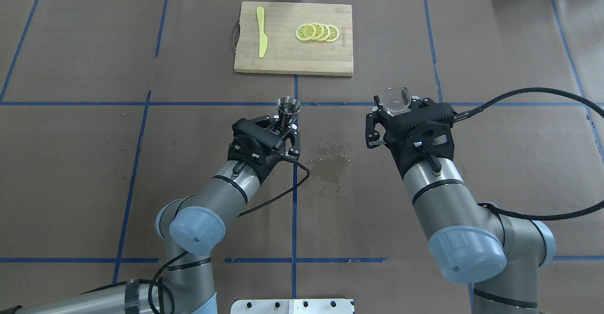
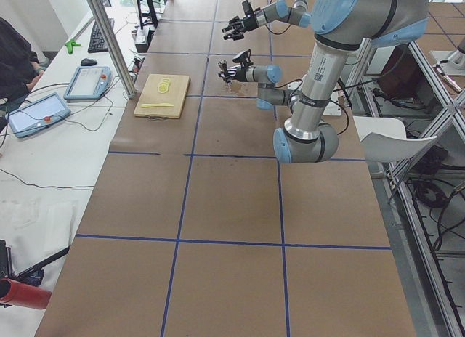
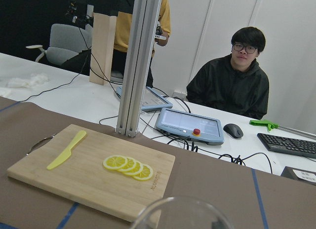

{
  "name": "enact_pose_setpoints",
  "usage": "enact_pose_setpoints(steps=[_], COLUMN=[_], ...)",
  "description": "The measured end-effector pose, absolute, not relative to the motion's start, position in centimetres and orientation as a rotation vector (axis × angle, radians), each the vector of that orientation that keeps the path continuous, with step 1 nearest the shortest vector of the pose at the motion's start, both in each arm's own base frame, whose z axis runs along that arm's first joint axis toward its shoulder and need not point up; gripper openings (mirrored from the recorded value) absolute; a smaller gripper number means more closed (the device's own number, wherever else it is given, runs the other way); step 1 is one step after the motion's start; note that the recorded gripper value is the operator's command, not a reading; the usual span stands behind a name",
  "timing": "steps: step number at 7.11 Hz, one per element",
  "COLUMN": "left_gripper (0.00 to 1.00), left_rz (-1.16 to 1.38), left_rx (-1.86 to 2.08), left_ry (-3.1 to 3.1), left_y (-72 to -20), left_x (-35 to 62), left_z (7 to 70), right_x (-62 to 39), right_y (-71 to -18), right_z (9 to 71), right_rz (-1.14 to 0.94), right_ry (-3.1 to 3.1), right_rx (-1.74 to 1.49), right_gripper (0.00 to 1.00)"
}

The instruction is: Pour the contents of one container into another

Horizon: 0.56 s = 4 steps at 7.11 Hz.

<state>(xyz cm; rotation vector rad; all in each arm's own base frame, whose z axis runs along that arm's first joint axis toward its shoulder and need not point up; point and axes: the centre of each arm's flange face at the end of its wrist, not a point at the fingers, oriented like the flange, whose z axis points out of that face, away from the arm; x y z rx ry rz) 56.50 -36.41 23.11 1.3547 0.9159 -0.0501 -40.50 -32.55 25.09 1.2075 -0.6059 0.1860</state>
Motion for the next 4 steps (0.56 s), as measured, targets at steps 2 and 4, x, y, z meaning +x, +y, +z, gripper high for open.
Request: enact_pose_setpoints(steps=[2,4], left_gripper=[0.0,0.0], left_rz=[-0.18,-0.341], left_rx=[1.366,1.318], left_ry=[0.835,0.829], left_y=[-37.0,-37.3], left_x=[53.8,52.1], left_z=[26.1,30.2], right_x=[-39.0,-36.5], right_y=[-33.0,-34.0], right_z=[28.2,29.7], right_rz=[0.214,0.246], right_ry=[-0.602,-0.576], right_rx=[1.157,1.145], right_gripper=[0.0,0.0])
